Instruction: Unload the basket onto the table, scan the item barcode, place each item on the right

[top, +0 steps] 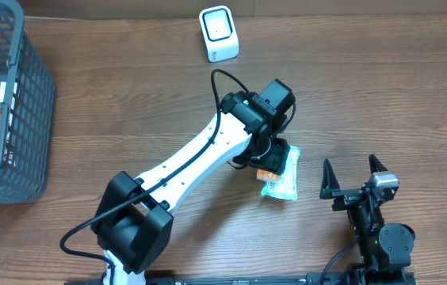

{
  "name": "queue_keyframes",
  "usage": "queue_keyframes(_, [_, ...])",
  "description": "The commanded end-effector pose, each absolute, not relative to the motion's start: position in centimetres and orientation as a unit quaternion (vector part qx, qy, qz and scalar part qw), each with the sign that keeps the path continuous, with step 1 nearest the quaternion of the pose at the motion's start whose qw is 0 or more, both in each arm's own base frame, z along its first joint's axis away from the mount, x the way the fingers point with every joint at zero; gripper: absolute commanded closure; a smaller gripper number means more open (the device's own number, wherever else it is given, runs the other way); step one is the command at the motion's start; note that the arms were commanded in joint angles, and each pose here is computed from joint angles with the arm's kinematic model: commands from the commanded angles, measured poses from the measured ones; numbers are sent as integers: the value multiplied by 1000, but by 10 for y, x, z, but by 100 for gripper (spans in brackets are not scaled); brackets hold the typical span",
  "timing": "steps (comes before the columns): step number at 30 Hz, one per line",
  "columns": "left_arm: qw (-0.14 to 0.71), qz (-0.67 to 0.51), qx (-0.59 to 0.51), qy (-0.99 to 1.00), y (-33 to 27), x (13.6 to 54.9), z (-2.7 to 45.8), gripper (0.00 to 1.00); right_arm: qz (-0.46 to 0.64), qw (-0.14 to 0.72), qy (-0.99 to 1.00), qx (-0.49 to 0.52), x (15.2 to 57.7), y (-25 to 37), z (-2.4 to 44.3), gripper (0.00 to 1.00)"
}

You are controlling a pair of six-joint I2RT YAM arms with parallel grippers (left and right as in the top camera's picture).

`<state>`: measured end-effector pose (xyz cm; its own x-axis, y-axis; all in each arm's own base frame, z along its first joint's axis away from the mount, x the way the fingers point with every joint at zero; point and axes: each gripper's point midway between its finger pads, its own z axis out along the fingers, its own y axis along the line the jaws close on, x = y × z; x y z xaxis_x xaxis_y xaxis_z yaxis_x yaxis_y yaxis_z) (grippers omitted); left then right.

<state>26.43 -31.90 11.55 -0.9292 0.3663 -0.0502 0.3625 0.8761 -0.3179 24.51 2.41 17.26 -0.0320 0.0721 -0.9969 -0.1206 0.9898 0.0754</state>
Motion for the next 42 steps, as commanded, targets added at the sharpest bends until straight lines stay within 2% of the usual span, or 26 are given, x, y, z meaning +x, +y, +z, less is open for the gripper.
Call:
queue_keyframes(1, [-12, 189, -203, -961, -327, 267, 135, 45, 64, 697, 714, -15, 245, 22, 170, 0])
queue_keyframes(7, [-10, 184, -204, -961, -324, 266, 134, 46, 64, 697, 714, -15, 245, 22, 170, 0])
queue_keyframes(12, [-12, 165, -200, -966, -316, 268, 132, 57, 64, 697, 714, -15, 245, 22, 170, 0])
queue_keyframes(21, [-13, 162, -200, -966, -315, 269, 132, 59, 64, 697, 714, -15, 245, 22, 170, 0])
queue_keyframes(28, [-7, 156, -215, -964, -309, 268, 131, 67, 64, 697, 714, -15, 245, 22, 170, 0])
queue_keyframes(31, [-1, 152, -206, -967, -302, 270, 130, 74, 64, 697, 714, -15, 245, 22, 170, 0])
queue_keyframes(38, [14, 174, -219, -960, -296, 270, 132, 73, 64, 697, 714, -15, 245, 22, 170, 0])
queue_keyframes(42, [23, 167, -209, -963, -282, 274, 132, 87, 64, 697, 714, -15, 245, 22, 170, 0])
